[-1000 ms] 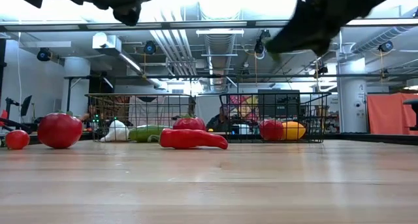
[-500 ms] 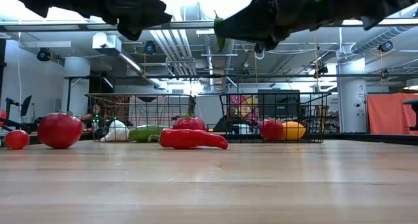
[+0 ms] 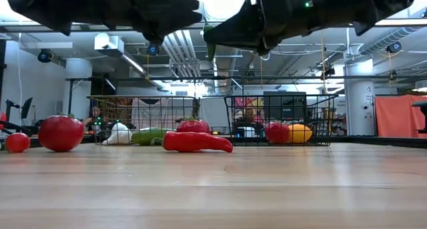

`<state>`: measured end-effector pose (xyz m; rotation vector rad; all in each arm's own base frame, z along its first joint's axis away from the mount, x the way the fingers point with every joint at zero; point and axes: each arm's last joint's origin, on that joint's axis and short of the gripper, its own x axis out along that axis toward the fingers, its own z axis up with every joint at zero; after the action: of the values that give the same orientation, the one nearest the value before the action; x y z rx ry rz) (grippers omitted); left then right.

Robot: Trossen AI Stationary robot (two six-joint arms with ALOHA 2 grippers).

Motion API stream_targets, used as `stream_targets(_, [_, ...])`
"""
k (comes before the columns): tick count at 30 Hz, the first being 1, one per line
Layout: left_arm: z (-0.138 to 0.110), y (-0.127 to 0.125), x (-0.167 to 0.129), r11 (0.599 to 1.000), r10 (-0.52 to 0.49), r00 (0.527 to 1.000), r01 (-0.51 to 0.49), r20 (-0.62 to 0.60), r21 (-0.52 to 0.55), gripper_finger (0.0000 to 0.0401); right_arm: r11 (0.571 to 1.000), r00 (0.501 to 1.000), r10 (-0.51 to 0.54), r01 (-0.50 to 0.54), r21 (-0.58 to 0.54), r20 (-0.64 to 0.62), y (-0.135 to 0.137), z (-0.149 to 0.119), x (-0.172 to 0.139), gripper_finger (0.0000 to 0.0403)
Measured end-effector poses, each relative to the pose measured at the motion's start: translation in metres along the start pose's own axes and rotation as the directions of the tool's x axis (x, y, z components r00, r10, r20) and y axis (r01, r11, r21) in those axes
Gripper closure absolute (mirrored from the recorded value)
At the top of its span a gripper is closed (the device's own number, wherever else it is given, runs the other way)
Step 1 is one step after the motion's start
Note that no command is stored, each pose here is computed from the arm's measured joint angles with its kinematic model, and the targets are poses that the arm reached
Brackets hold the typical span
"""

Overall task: Sort produce into baskets
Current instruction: Put the green chili pepper into the left wire basket

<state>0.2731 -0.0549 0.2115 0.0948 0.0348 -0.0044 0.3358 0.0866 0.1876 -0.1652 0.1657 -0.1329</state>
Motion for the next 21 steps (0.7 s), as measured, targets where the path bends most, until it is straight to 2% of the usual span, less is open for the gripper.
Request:
stream_targets(5, [-0.006,0.000,0.007,0.998,-0.070,0.997,0.070,0.035,-0.005,0.0219,1.000,1.000,0.007,-0.007,-0.005,0.004,0.000,0.002,0.000,0.0369])
stream_targets(9, [-0.013,0.001,0.011,0.997,-0.074,0.997,0.074,0.028,-0.017,0.0226,1.000,1.000,0.006,-0.006,-0.007,0.004,-0.001,0.002,0.001,0.0369])
stream_targets(16, [-0.022,0.003,0.017,0.998,-0.056,0.998,0.057,0.031,-0.032,0.0258,1.000,1.000,0.000,0.000,-0.001,0.004,-0.003,0.002,0.002,0.0369])
stream_targets(21, [-0.023,0.005,0.018,0.998,-0.052,0.998,0.053,0.033,-0.033,0.0298,1.000,1.000,-0.001,0.001,-0.001,0.003,-0.003,0.002,0.002,0.0369])
